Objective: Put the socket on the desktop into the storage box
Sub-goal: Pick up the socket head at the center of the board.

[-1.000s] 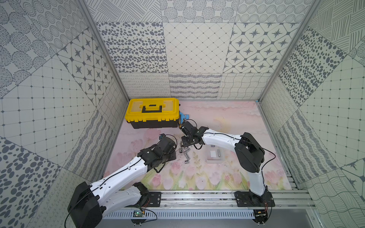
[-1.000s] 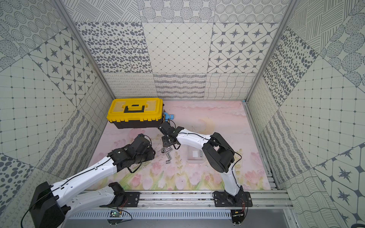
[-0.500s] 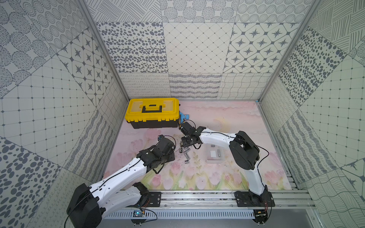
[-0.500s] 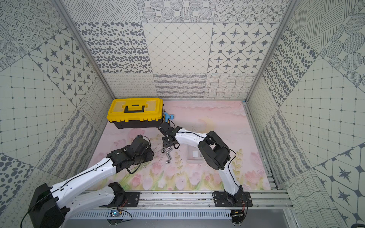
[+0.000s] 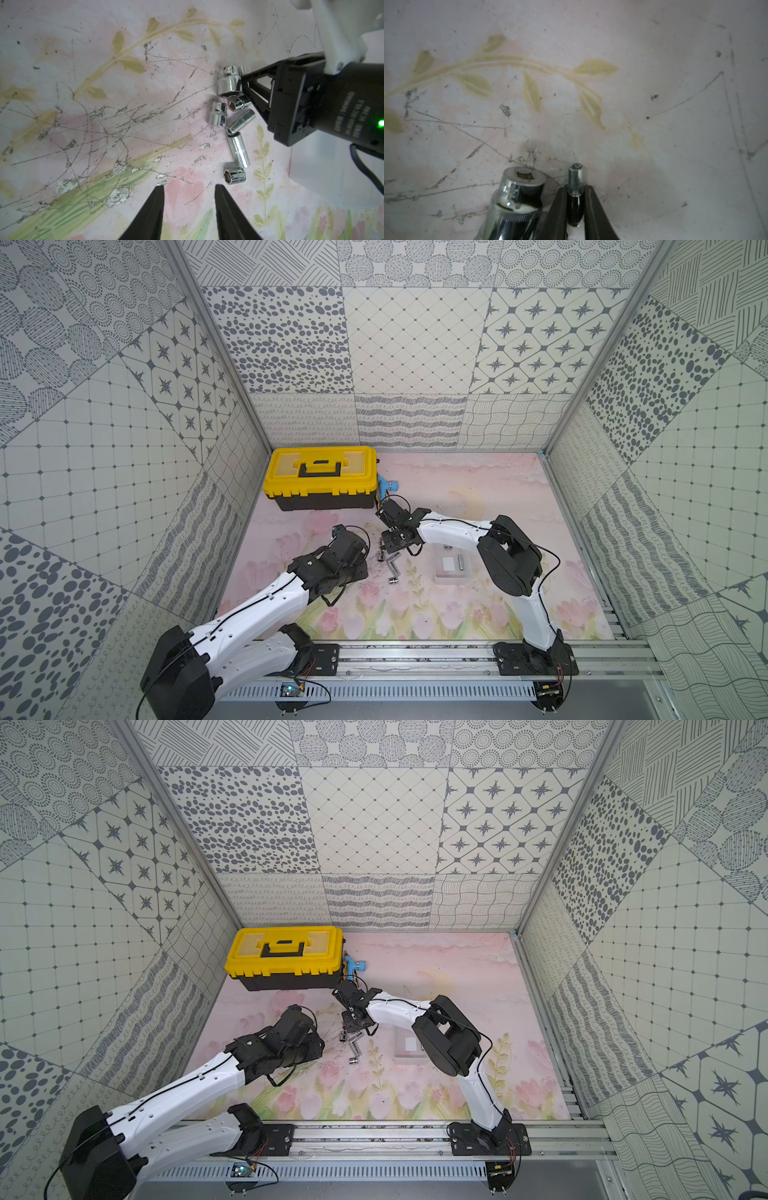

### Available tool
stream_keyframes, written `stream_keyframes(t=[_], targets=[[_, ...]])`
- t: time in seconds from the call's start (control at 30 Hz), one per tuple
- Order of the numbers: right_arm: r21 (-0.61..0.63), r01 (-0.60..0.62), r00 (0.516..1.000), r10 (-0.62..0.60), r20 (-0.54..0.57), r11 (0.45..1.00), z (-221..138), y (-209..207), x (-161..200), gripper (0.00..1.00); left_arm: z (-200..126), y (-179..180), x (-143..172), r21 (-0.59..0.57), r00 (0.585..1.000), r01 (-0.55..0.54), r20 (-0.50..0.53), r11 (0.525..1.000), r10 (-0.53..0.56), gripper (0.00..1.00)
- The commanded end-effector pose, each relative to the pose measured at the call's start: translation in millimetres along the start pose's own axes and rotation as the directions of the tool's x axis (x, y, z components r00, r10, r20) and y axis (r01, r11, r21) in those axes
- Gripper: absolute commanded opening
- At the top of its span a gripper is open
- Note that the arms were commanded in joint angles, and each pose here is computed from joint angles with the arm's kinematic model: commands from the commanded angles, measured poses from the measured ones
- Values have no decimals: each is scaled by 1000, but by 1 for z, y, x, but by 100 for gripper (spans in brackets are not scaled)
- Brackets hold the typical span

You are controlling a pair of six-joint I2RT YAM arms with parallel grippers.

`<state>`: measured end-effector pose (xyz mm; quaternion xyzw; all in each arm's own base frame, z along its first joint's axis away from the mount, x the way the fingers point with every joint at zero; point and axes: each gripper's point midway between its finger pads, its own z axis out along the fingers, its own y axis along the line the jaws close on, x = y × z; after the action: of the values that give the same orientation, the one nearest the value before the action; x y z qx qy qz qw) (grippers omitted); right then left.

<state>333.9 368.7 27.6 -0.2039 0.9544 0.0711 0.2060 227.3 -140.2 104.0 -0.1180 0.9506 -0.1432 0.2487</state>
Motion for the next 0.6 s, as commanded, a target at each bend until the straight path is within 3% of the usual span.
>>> stream_keyframes(t=[0.0, 0.27, 0.57], targets=[[27, -1, 1000, 2, -21, 1000, 13, -9, 5, 14, 2, -5, -2, 19, 1000, 8, -1, 1000, -8, 45], [1, 25, 998, -25, 63, 1000, -3, -11, -15, 0, -6, -14, -15, 34, 1000, -4, 20, 999, 4, 48], [-157, 49, 940, 8, 340, 986, -107, -2, -49, 0, -40, -57, -52, 217, 998, -15, 60, 976, 2, 54]])
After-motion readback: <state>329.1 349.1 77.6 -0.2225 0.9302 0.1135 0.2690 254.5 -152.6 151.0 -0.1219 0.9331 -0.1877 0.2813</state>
